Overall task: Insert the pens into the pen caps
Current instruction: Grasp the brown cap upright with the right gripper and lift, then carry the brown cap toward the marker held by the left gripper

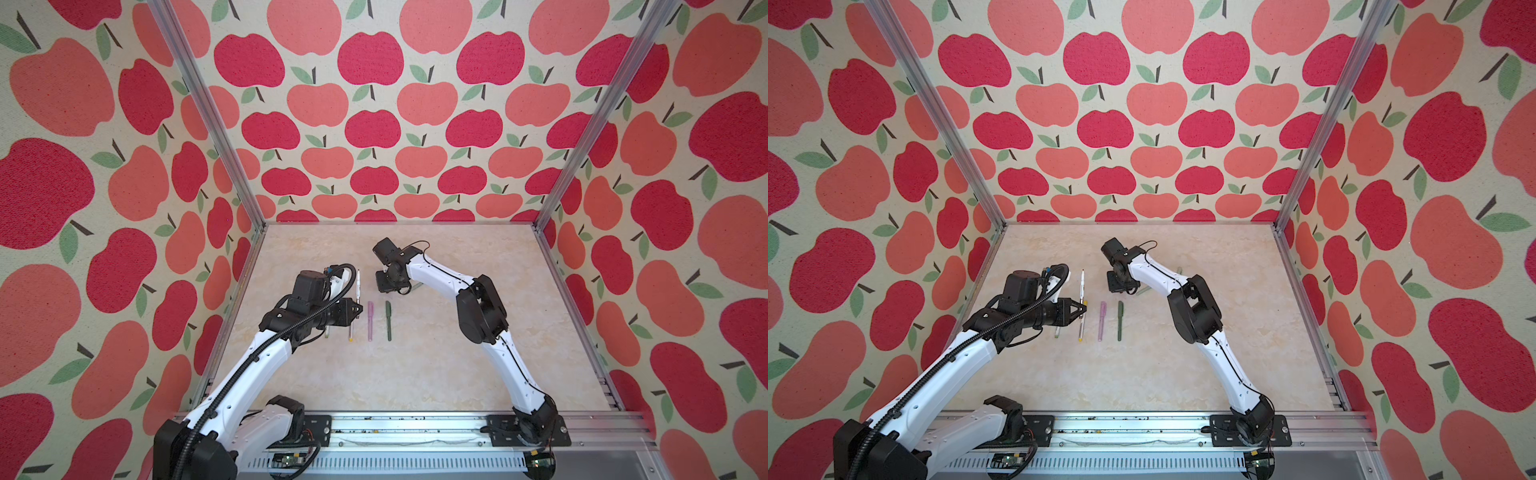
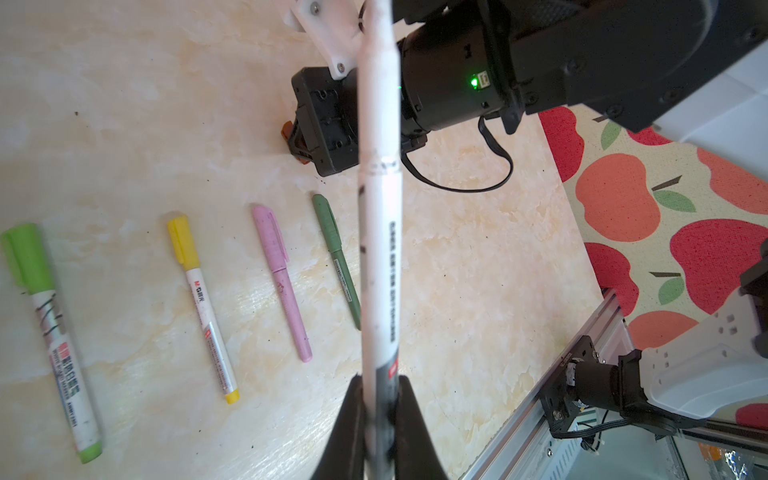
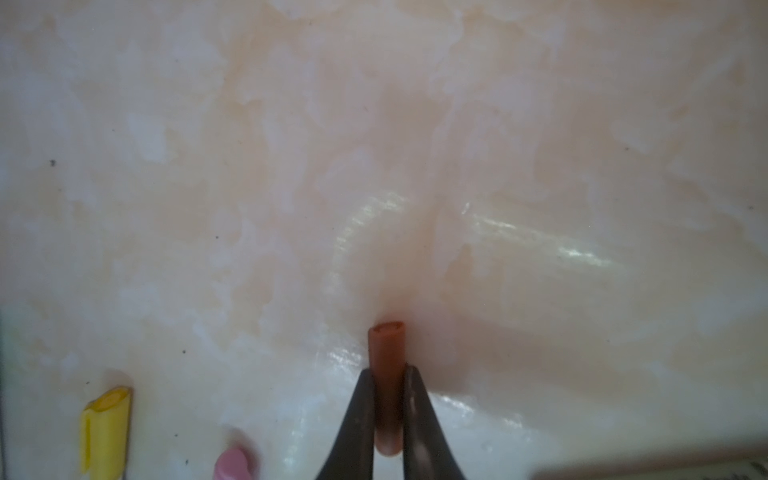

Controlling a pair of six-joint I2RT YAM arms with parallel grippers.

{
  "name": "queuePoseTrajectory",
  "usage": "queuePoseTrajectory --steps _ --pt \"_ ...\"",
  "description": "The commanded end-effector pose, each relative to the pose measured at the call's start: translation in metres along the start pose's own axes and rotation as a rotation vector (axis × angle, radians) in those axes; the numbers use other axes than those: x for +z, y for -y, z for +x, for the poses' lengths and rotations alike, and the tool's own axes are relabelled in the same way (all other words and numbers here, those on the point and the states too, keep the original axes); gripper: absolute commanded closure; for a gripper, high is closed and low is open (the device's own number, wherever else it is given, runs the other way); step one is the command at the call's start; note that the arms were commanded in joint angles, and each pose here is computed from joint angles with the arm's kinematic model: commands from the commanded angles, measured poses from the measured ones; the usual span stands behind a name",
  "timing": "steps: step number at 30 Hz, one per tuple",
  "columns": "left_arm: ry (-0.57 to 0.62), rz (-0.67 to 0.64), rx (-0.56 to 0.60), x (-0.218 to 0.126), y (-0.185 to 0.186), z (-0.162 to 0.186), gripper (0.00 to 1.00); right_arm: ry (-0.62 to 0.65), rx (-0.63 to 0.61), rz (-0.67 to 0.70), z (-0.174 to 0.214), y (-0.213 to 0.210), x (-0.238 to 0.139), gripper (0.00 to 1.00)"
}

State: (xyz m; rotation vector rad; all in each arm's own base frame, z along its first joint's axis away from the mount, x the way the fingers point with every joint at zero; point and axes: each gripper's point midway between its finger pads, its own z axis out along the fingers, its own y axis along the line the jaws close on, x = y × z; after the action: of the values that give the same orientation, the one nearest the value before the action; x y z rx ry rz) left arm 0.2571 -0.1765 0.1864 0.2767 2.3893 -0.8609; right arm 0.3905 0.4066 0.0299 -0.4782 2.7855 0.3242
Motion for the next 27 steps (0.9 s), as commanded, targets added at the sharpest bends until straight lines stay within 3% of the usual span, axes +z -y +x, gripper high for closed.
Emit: queuePoseTrajectory --steps 1,14,27 --pt "0.033 0.007 0.042 -0.001 0.009 -0.016 1.0 0.025 -0.005 -0.02 -0.004 0.003 -0.023 0.95" --pt "-0.023 0.052 0.076 0.024 0.025 -0.011 1.0 0.188 0.114 -0.179 -0.025 0.02 -0.104 0.96" --pt "-0.028 0.125 0.094 0.053 0.044 -0.017 1.0 0.343 0.321 -0.555 -0.032 0.027 -0.171 0.98"
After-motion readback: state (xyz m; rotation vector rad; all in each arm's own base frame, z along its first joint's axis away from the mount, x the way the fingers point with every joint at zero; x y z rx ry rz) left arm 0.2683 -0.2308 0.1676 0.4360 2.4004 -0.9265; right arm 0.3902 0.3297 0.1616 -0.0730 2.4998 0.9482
